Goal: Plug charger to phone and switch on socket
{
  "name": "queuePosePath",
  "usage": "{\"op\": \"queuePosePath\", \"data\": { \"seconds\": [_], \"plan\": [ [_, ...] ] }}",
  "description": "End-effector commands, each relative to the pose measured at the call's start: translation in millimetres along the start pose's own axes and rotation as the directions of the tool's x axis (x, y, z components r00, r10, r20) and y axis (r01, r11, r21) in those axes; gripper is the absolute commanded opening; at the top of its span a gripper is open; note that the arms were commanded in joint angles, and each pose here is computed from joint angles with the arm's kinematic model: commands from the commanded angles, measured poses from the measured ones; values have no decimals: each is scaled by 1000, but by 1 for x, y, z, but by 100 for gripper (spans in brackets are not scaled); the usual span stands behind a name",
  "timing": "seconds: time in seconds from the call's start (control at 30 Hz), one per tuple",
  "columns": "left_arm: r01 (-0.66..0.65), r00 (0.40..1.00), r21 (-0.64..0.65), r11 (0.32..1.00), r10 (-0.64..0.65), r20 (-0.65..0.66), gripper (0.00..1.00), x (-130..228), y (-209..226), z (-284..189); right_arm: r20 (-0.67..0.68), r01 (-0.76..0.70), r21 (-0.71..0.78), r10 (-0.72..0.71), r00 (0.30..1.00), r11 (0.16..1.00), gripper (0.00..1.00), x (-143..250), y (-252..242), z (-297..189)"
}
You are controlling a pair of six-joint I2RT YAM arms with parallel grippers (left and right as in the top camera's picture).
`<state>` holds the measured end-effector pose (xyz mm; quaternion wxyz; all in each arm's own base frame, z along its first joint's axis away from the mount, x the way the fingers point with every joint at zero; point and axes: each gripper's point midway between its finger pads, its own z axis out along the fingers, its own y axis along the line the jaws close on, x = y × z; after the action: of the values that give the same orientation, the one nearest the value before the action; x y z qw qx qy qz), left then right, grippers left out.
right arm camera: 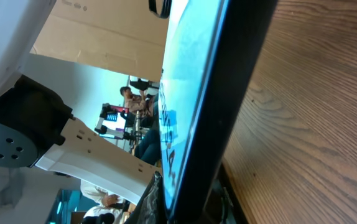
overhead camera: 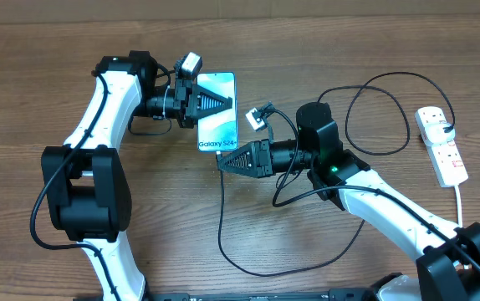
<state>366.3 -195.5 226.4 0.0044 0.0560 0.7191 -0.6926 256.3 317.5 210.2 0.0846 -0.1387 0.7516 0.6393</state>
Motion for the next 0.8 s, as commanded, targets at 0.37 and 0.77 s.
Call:
{"op": "queuePosePath", "data": {
  "seconds": [0.37,0.77],
  "plan": [
    [-27,1000,-2,1000,27,-1,4,2,-12,0,126,-5,18,2,992,1000,4,-27,9,-8],
    [-20,1000,-10,1000,20,-5,4,3,-11,1,239,-48,77,28,971,996,4,-47,-3,-12]
  ]
}}
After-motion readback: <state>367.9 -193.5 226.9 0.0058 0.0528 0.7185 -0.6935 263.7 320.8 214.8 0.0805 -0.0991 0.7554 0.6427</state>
